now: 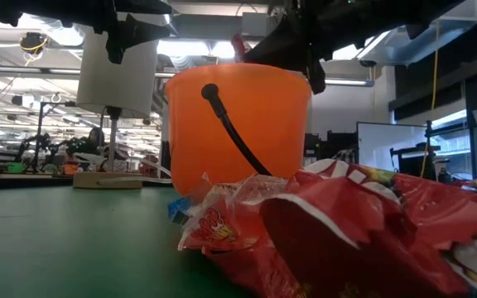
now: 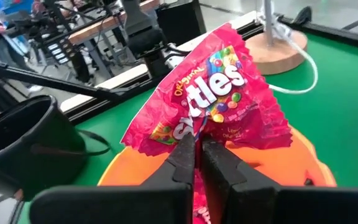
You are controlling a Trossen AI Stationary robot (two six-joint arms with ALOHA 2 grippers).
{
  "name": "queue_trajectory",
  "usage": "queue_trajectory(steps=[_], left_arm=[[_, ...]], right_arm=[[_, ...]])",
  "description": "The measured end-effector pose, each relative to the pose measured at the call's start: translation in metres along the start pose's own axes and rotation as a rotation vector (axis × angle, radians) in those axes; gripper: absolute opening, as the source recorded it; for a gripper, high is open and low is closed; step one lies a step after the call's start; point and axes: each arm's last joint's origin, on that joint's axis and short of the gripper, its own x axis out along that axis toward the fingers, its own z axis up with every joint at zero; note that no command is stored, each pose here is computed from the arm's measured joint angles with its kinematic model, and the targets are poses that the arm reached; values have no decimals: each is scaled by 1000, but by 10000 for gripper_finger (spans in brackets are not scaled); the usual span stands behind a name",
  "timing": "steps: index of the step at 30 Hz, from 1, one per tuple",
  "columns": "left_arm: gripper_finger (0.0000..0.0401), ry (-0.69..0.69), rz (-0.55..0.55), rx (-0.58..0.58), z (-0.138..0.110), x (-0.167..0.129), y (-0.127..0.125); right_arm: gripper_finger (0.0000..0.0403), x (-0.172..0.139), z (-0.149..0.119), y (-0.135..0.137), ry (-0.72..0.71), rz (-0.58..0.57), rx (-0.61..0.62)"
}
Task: Sort candy
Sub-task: Put the red candy into the orange bucket, then put the white chocolate into the black bucket
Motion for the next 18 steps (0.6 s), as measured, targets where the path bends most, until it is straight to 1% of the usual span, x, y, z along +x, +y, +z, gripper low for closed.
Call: queue_trajectory(steps=[2,5,10,13,16,18], left_arm=[[188,0,-1,0,0,0,0],[188,0,-1,0,0,0,0],[188,1,-2,0,0,0,0],[188,1,-2,-1,0,0,0],[188,1,-3,-1,0,0,0],[188,2,-4,-1,0,0,0]], right_arm=[[21,1,1,-3,13,16,5],[44,1,0,-2,28,39,3],[104,1,0,-1,33,42,-1],[135,1,-1,-2,45,36,-24],[152,-4,2,-2,57,35,-31],[156,-10,5,-2,83,57,-35]])
